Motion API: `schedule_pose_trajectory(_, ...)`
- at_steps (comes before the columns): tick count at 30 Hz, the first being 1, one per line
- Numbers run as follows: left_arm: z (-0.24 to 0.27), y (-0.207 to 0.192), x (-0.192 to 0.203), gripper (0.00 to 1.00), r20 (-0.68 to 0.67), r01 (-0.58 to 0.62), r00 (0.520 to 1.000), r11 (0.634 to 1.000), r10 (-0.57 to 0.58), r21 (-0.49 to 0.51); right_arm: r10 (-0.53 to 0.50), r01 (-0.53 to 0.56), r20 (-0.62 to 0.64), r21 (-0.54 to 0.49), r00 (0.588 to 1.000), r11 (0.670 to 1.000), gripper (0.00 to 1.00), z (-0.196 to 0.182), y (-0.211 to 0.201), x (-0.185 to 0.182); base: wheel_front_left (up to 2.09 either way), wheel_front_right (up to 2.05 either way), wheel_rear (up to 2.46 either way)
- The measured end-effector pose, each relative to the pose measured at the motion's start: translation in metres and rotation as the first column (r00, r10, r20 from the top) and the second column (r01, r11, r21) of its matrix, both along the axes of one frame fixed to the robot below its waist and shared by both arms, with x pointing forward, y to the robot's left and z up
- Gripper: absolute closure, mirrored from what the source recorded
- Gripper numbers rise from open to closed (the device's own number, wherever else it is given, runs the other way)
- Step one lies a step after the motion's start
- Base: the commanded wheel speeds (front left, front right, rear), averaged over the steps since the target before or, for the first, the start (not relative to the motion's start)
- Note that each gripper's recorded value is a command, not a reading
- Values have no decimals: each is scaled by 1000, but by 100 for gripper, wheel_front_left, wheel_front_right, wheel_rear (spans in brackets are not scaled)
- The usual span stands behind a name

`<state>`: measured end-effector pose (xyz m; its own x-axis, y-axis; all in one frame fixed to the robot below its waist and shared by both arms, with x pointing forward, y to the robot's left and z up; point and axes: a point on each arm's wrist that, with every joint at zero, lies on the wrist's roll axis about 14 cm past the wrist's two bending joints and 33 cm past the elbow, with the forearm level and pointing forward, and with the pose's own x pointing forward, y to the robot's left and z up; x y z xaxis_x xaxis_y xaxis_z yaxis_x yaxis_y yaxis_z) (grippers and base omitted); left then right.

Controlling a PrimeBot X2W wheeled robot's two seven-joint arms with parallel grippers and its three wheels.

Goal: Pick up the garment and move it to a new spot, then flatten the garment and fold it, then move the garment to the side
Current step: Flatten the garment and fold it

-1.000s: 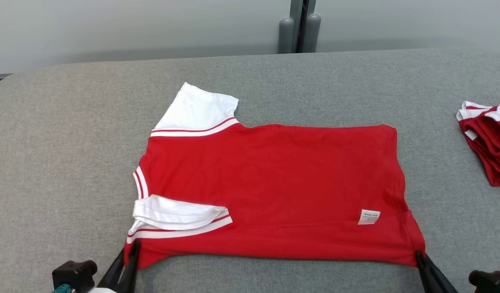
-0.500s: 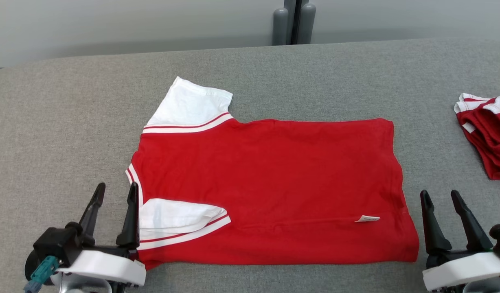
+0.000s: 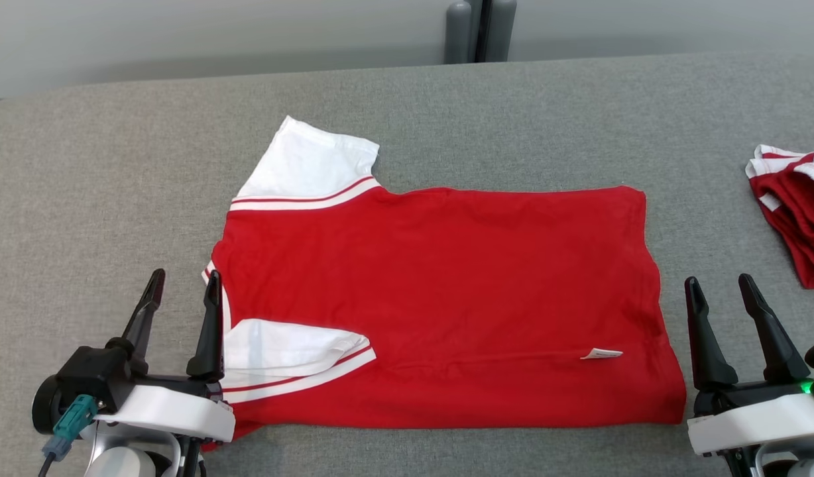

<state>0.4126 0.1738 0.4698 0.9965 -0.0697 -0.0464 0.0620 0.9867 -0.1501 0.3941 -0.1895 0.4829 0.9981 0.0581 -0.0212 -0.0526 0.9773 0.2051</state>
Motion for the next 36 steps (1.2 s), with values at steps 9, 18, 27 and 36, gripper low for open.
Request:
schedule_pose_trajectory(9, 4, -10, 39, 0, 36, 50, 998, 998, -51, 30, 11, -11, -16, -6, 1000, 1000, 0, -10, 4, 22, 0, 0, 0)
schedule_pose_trajectory(18, 17, -55, 126, 0, 71, 226, 971, 973, -230, 52, 15, -16, -41, -20, 999, 1000, 0, -31, 4, 52, 0, 0, 0)
schedule_pose_trajectory(27, -28, -89, 201, 0, -133, 345, 932, 938, -337, 37, 8, -10, -67, -22, 998, 1000, 0, -55, 3, 69, 0, 0, 0)
schedule_pose_trajectory(36, -95, -92, 221, 0, -340, 356, 881, 934, -329, 21, -31, 27, -108, -33, 994, 999, 0, -76, -10, 67, 0, 0, 0)
